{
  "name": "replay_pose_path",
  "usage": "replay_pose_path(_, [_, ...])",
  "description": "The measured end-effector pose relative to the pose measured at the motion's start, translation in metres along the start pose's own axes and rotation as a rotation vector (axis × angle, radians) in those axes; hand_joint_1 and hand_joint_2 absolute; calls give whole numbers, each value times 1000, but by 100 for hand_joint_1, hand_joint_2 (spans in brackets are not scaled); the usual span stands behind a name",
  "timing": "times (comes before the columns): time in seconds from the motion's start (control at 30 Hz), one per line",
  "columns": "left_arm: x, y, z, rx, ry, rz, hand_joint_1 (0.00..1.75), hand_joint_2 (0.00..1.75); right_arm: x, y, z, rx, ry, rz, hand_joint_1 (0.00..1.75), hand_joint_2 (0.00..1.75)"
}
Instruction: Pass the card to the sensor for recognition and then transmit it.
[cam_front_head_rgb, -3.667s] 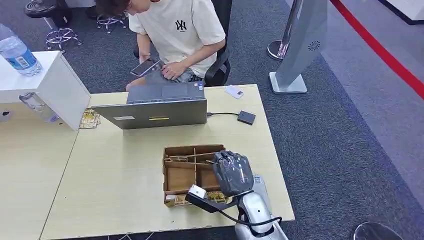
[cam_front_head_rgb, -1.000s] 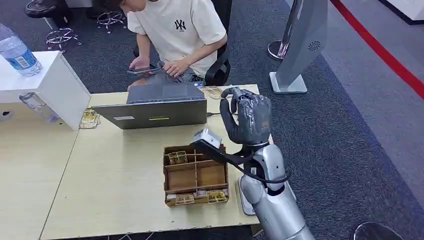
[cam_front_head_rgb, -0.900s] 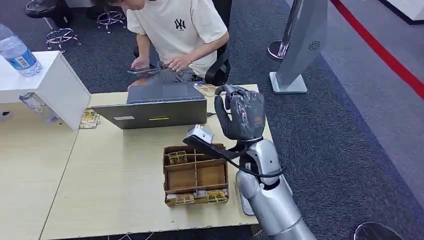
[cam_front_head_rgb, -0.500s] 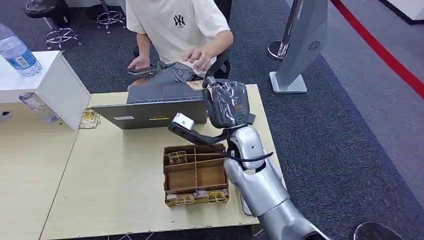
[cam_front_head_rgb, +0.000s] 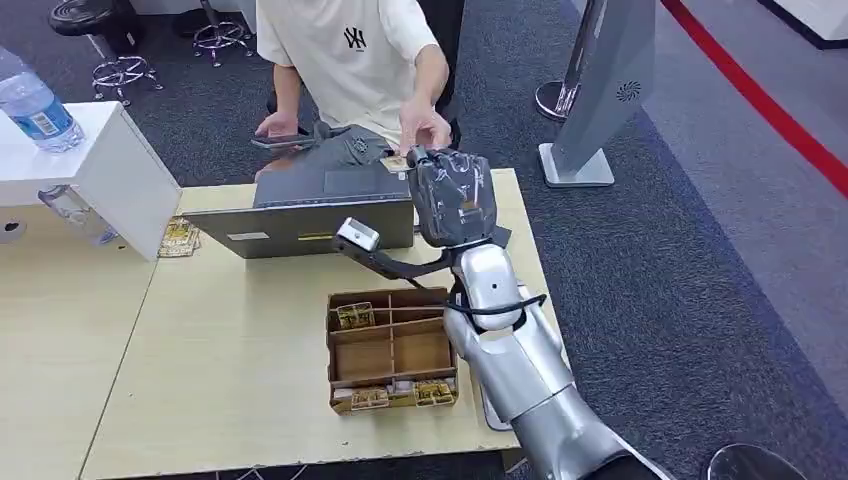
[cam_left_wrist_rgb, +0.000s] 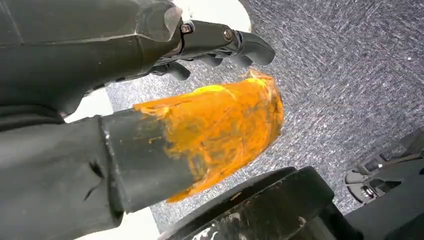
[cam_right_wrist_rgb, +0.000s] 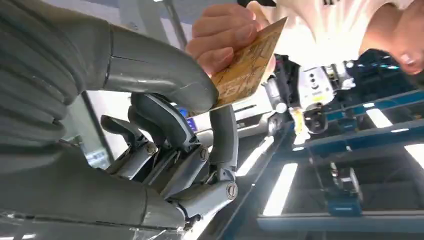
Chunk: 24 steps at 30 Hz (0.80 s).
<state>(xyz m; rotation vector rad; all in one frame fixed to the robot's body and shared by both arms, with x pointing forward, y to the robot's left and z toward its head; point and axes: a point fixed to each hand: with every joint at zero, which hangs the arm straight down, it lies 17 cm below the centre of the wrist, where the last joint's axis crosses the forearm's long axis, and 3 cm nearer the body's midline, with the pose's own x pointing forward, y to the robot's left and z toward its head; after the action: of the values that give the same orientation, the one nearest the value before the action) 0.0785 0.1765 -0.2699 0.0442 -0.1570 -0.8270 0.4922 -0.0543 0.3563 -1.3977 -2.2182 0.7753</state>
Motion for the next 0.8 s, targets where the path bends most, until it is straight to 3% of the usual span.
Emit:
replay_pose_path(0.03, [0, 0, 0, 0, 0, 0, 0, 0, -1, 0, 0, 0, 6, 0, 175, 175])
replay_pose_path(0.07, [0, 0, 0, 0, 0, 0, 0, 0, -2, 0, 0, 0, 10, 0, 0, 175])
replay_pose_path(0.13, [0, 0, 0, 0, 0, 0, 0, 0, -3, 0, 0, 0, 12, 1, 0, 175])
replay_pose_path(0.17, [0, 0, 0, 0, 0, 0, 0, 0, -3, -1, 0, -2, 14, 1, 0, 0])
replay_pose_path(0.43, [0, 0, 0, 1, 3, 4, 0, 0, -6, -9, -1, -23, 40, -12, 0, 0])
replay_pose_path(0.6, [-1, 1, 0, 9, 4, 15, 0, 0, 0, -21, 6, -56, 32, -159, 0, 0])
replay_pose_path(0.67, [-1, 2, 0, 16, 5, 32, 0, 0, -5, -23, 17, -64, 105, -345, 0, 0])
replay_pose_path(0.8, [-2, 2, -1, 28, 3, 74, 0, 0, 13, 0, 44, 67, 294, -1016, 0, 0])
